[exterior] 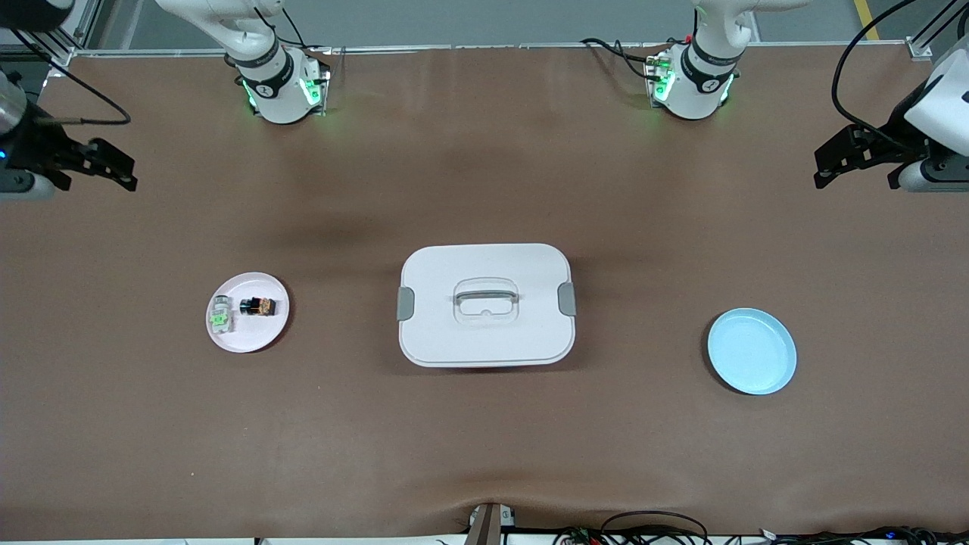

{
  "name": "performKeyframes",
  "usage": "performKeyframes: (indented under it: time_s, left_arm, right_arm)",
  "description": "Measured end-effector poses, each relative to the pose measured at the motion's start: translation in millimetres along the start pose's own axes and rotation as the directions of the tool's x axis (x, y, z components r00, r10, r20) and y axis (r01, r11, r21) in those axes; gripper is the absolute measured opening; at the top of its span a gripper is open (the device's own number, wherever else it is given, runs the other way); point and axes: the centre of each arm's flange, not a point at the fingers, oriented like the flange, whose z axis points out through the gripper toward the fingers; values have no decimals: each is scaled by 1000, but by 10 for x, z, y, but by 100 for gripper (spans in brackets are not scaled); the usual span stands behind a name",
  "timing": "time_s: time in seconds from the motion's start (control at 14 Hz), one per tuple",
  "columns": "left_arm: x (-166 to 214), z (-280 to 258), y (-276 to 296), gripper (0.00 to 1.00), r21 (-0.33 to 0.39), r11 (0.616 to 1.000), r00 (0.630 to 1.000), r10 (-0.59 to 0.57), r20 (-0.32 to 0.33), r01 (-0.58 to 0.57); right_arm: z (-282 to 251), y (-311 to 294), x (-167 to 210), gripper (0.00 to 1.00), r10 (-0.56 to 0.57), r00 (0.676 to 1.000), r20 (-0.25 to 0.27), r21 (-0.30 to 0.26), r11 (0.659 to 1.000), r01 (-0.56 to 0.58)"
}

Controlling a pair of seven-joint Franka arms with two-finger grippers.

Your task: Transfer orange switch to right arm and place

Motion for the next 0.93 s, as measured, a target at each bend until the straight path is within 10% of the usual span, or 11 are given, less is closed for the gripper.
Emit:
performKeyframes:
  time_s: [0.36,0.93]
  left_arm:
    - [-155,-9,20,100,-11,1000,1000,1,5,-1]
    - [-189,-27,36,100,-12,1000,1000,8,2,-8]
  right_arm:
    - [-335,56,115,100,10,998,-61,0,1000,-10]
    - [-119,40,474,100,8,999,40,44,999,-10]
